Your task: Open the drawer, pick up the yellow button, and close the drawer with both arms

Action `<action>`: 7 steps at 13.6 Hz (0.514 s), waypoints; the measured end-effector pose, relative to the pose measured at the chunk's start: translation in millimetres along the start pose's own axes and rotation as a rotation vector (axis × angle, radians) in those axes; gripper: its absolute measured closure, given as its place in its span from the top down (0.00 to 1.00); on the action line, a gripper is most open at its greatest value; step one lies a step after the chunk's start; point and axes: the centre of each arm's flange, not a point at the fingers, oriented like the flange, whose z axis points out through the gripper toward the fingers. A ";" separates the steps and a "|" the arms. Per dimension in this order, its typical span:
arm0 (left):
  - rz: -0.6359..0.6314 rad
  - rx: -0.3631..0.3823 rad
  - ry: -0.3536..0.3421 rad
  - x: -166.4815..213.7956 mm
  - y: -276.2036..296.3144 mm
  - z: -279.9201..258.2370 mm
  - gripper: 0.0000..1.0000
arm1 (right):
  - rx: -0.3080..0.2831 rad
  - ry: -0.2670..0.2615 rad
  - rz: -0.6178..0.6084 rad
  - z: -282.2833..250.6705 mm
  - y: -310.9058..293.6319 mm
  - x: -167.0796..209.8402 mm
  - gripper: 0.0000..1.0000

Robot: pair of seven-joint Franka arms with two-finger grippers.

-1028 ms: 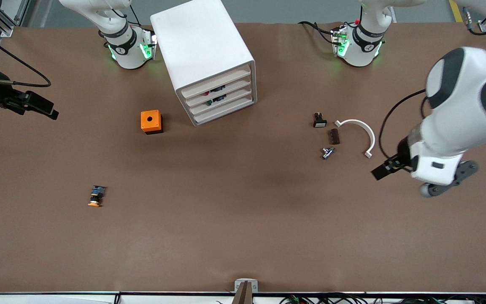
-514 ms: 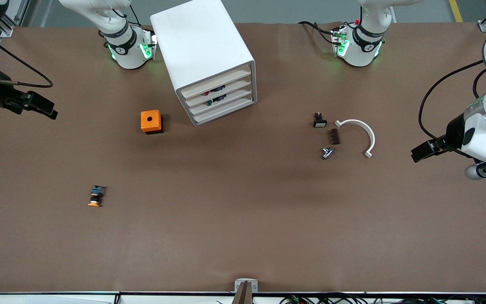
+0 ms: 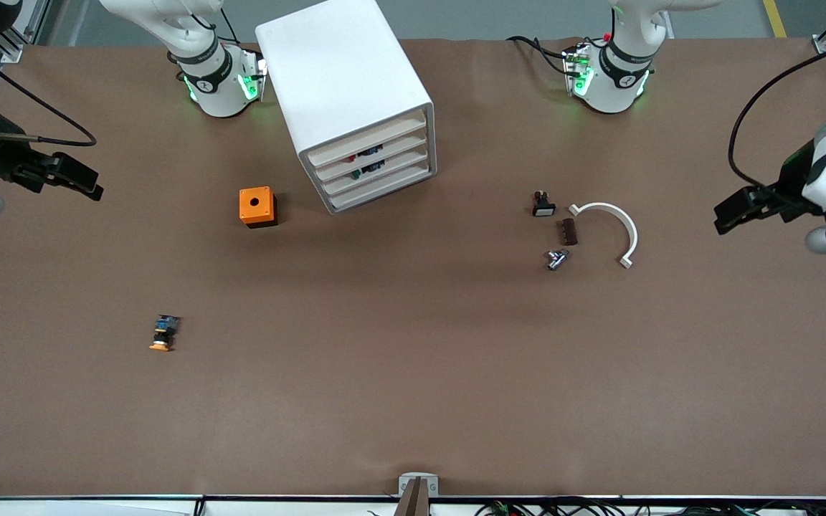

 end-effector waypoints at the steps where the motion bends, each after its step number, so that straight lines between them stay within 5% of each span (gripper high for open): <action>1: 0.014 -0.004 0.001 -8.6 -7.3 -4.8 1.00 | -0.001 0.009 -0.001 -1.1 -0.3 0.5 1.00; 7: 0.038 -0.011 -0.003 -44.9 -9.4 -14.2 1.00 | -0.002 0.035 0.002 -3.7 1.4 3.3 1.00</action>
